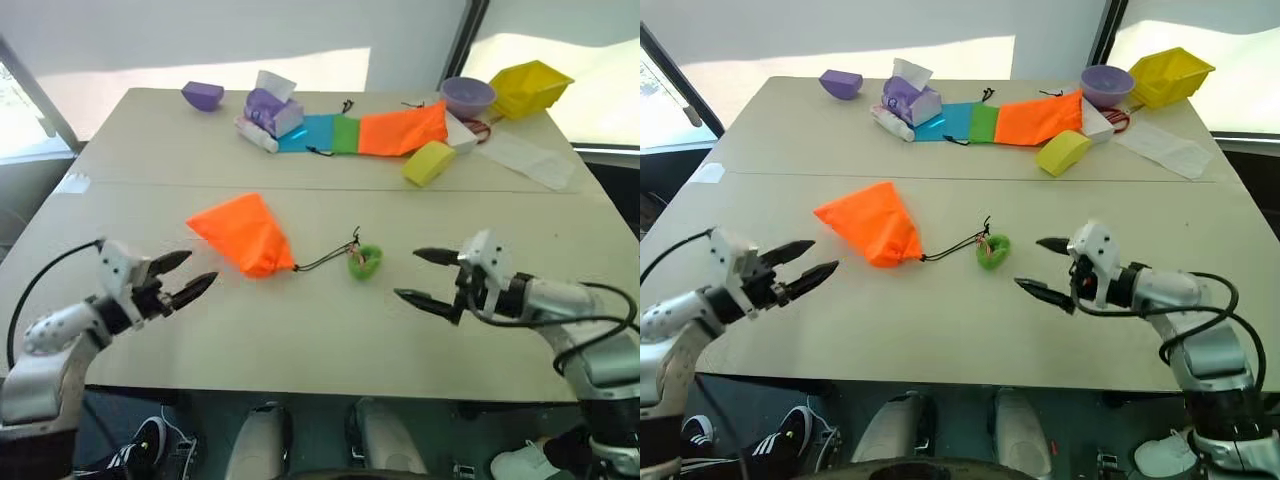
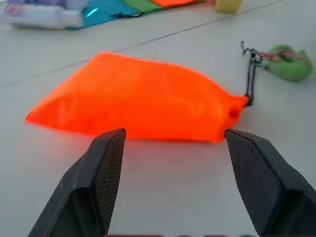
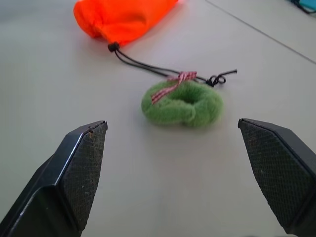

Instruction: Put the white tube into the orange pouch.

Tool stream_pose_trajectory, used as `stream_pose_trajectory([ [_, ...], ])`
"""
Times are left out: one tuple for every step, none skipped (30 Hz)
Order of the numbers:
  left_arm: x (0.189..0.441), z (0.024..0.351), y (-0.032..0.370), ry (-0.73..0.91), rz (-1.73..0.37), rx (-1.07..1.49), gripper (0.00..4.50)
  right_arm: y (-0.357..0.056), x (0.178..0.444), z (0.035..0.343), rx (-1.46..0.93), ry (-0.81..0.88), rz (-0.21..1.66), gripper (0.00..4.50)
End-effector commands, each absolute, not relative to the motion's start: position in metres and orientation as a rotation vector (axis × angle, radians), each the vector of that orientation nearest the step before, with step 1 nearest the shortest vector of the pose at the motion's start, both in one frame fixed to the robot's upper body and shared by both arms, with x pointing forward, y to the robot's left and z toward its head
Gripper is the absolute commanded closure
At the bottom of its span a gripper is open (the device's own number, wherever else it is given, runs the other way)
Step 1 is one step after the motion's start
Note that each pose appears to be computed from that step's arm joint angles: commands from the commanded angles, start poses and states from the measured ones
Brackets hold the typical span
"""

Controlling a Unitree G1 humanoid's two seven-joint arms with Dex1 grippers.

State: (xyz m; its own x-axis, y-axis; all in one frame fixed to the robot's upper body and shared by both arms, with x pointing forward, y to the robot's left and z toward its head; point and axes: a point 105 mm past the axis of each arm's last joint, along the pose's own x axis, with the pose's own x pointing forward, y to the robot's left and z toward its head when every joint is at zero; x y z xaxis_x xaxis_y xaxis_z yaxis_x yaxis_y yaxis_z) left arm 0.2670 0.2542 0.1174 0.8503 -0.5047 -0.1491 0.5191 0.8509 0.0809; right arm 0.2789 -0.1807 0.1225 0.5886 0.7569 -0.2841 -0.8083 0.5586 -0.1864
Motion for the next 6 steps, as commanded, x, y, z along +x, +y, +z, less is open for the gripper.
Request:
stream_pose_trajectory([
  [0.2568,0.1240,0.2706,0.067,-0.462,0.153,1.05,-0.2033,0.2877,0.1341,-0.371,0.129,0.836,0.07],
  [0.2554,0.1223,0.2727,0.069,-0.455,0.150,1.05,-0.2065,0.2875,0.1311,-0.381,0.136,0.835,0.07],
  [0.2549,0.1215,0.2752,0.067,-0.449,0.153,1.05,-0.2079,0.2872,0.1291,-0.380,0.142,0.836,0.07],
  [0.2554,0.1217,0.2770,0.062,-0.442,0.159,1.05,-0.2092,0.2878,0.1288,-0.374,0.142,0.831,0.07],
  [0.2562,0.1227,0.2788,0.053,-0.436,0.164,1.05,-0.2102,0.2897,0.1293,-0.367,0.136,0.822,0.07],
  [0.2576,0.1237,0.2803,0.044,-0.426,0.166,1.05,-0.2117,0.2917,0.1293,-0.361,0.134,0.811,0.07],
])
